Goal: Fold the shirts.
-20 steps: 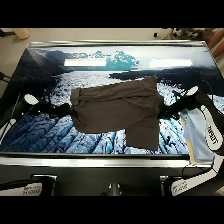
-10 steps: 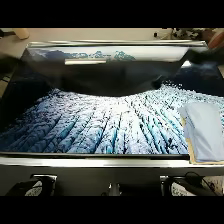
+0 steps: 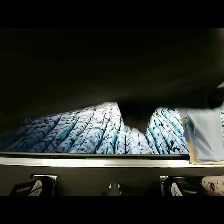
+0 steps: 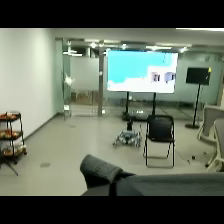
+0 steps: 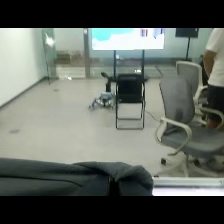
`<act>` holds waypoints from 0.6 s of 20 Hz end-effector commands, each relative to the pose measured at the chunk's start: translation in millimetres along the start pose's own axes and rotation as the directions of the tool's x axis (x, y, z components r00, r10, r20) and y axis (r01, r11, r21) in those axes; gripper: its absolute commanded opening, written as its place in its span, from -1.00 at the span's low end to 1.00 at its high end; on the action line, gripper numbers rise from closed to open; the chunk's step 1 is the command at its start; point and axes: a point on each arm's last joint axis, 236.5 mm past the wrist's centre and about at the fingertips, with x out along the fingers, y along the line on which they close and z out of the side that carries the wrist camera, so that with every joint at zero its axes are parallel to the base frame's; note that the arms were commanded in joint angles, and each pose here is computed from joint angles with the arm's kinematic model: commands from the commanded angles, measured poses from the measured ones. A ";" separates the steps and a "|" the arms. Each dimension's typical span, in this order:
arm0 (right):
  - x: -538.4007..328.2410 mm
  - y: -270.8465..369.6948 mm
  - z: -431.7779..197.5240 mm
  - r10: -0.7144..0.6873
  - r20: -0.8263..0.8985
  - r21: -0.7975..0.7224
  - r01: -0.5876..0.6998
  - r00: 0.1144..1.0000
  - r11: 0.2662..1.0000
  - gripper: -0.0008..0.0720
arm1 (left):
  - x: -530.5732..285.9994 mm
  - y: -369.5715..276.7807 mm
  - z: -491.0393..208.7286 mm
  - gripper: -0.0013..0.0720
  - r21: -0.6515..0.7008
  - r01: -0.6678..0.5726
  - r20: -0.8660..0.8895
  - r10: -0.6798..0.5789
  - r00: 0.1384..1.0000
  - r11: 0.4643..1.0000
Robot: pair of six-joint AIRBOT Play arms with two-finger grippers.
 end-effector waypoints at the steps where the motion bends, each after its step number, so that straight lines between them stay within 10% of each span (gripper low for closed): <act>1: 21.7 -14.4 -48.5 -0.037 -0.191 -0.005 0.036 0.981 0.999 -0.91 | 28.8 14.6 -62.0 -0.90 0.000 -0.026 -0.235 0.025 0.972 1.000; 12: 251.7 -36.2 -437.5 0.212 -0.834 0.308 0.111 0.510 0.945 -0.91 | 148.4 0.8 -522.3 -0.89 -0.208 -0.057 -0.911 -0.172 0.376 0.976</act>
